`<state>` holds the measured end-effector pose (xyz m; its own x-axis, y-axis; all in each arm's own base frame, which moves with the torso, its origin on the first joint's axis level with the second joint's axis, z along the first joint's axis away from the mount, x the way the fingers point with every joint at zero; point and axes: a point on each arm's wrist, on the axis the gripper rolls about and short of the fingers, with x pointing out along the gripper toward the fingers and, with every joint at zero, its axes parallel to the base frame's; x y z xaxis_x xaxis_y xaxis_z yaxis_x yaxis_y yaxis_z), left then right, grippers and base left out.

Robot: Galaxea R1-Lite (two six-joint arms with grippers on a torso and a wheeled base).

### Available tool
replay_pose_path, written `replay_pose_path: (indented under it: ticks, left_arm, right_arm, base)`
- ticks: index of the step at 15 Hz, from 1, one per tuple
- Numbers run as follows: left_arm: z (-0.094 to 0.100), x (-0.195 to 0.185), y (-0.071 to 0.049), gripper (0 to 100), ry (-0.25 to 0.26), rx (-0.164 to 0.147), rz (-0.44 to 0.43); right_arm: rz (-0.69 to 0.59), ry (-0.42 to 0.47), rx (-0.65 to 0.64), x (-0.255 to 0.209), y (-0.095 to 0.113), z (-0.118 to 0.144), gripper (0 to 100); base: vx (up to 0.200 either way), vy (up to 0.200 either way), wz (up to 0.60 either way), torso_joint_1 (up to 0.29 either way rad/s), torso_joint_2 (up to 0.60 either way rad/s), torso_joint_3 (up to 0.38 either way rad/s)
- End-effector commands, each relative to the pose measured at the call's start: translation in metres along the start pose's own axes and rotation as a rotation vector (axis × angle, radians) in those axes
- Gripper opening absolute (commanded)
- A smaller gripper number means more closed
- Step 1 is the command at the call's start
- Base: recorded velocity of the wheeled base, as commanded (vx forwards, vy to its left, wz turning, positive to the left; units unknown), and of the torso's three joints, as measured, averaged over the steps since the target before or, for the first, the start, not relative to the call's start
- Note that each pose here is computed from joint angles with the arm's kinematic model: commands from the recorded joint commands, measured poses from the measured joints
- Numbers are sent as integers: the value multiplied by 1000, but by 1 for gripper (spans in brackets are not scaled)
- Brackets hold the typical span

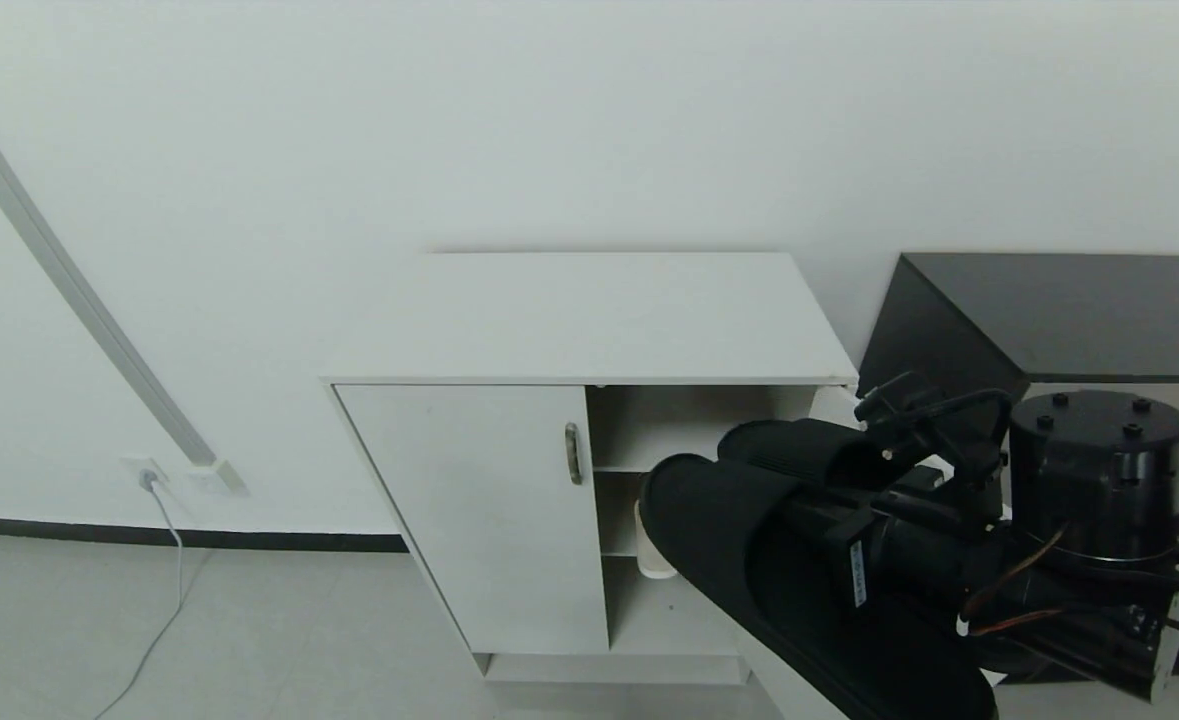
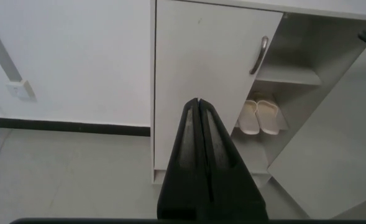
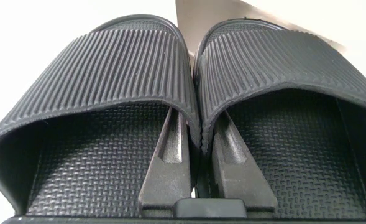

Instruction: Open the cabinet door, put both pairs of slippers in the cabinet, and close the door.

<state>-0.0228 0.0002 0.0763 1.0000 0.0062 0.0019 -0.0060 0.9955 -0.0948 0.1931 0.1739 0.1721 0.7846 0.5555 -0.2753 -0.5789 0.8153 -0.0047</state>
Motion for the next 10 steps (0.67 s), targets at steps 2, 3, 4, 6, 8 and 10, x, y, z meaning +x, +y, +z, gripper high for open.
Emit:
replay_pose_path:
  ticks: [2,3,4,6,8,10]
  left_arm:
    - [0,0,0,0,-1,0,1]
    - [0,0,0,0,0,0,2]
    - [0,0,0,0,0,0,2]
    - [0,0,0,0,0,0,2]
    - [0,0,0,0,0,0,2]
    - [0,0,0,0,-1,0,1]
  right_arm:
    - [0,10,-1,1,0,-2,0]
    - [0,10,-1,1,0,-2,0]
    - [0,12,-1,1,0,-3,0]
    - [0,16,-10,0,0,-5,0]
    - [0,19,-15,0,0,-5,0]
    - [1,18,-15,0,0,-6,0]
  base:
    - [0,0,0,-229,537,312]
    - [0,0,0,-222,559,320]
    - [0,0,0,-212,535,315]
    - [0,0,0,-210,537,327]
    - [0,0,0,-193,520,320]
    - [0,0,0,-181,496,312]
